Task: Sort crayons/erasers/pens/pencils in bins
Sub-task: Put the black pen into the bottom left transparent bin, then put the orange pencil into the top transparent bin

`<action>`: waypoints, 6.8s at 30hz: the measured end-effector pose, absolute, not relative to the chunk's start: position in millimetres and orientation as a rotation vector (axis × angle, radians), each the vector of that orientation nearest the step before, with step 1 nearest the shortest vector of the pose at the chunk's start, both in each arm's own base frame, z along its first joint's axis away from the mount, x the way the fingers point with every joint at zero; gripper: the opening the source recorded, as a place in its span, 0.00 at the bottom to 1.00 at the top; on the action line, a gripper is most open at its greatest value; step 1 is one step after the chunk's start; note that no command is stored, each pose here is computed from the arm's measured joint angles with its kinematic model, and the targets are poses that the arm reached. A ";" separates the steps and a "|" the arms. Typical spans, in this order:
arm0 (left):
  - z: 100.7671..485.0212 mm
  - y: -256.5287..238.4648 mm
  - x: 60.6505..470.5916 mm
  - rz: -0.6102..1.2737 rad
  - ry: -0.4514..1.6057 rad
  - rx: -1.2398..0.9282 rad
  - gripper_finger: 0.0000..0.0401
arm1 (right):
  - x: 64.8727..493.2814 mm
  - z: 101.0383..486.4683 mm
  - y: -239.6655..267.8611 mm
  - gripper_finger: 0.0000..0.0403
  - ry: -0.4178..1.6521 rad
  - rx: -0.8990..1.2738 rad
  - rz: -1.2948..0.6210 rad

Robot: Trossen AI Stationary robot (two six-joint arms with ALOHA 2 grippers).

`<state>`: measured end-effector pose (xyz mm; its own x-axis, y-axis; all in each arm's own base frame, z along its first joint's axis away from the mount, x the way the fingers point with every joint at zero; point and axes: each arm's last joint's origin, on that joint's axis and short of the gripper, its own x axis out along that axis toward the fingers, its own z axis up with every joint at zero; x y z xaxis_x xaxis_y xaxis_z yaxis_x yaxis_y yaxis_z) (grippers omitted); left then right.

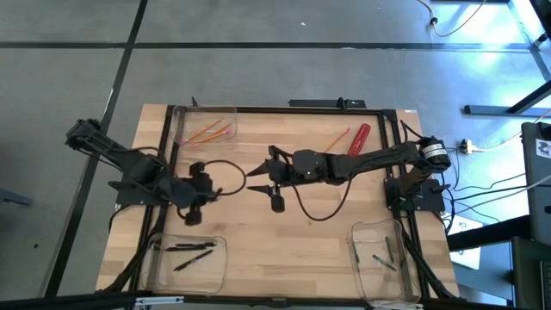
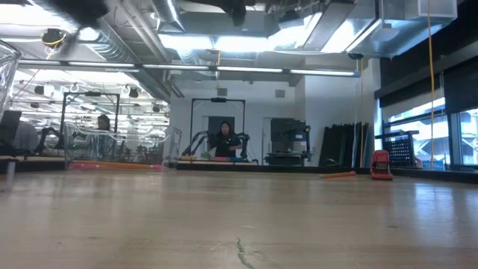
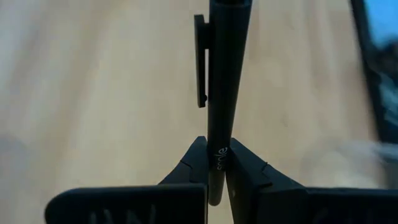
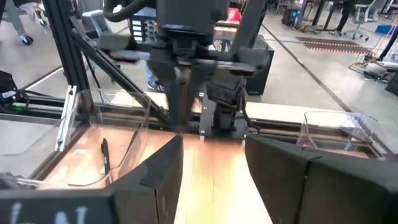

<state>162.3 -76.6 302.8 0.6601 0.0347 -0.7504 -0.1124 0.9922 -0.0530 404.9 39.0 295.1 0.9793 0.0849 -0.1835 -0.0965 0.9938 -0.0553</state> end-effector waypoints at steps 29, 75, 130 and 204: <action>229.9 -183.8 163.2 -0.264 1.541 -0.357 0.06 | 398.4 278.3 45.7 0.44 0.365 -0.027 0.339; 207.8 -190.3 172.1 -0.093 1.590 -0.374 0.21 | 394.6 269.2 44.6 0.44 0.479 0.042 0.290; 268.5 -147.3 148.1 0.139 1.012 -0.303 0.21 | 317.1 198.8 -125.6 0.44 1.386 0.213 -0.272; 268.5 -147.3 148.2 0.139 1.012 -0.303 0.21 | 283.5 123.6 -142.2 0.15 1.495 0.021 -0.160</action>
